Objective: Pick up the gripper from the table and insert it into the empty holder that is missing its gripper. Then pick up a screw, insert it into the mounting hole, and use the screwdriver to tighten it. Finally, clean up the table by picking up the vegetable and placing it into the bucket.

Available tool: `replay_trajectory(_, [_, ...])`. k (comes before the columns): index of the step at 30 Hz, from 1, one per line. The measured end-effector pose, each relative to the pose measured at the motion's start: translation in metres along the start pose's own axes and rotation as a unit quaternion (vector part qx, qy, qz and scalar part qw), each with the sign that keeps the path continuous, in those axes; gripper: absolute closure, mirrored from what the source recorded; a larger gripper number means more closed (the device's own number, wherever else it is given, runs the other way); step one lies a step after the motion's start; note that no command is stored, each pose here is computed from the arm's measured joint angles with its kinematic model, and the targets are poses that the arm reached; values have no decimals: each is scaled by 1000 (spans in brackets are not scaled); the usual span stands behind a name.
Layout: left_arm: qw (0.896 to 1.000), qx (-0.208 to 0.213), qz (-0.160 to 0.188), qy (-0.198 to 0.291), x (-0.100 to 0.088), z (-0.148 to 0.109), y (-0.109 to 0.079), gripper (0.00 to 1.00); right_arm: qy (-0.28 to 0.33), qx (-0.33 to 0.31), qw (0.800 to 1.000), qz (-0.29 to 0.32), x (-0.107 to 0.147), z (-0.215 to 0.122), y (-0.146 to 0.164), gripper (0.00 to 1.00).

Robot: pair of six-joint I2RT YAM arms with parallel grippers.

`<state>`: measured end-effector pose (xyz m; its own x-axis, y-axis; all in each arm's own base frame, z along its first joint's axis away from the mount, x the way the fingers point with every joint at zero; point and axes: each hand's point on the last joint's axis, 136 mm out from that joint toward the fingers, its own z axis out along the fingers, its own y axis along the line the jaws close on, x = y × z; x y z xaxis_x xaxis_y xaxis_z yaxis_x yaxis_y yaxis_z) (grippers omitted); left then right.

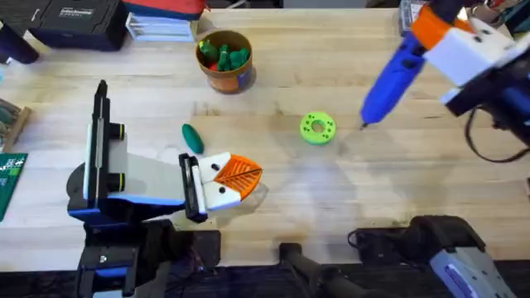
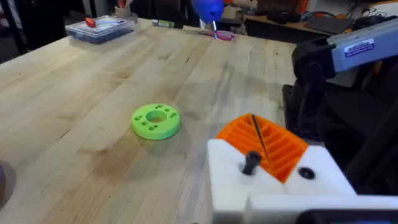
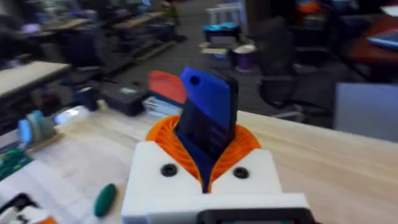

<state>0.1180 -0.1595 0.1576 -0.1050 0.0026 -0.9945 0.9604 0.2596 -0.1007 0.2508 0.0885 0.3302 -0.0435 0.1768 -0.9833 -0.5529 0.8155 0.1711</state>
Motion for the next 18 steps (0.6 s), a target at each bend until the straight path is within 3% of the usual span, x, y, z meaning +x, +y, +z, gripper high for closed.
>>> replay_trajectory(8, [1000,0,0,0,0,0,0,997,-25,-142,989,-15,-1,30,73,974])
replay_trajectory(18, [1000,0,0,0,0,0,0,997,-153,-317,935,-43,-27,50,171,974])
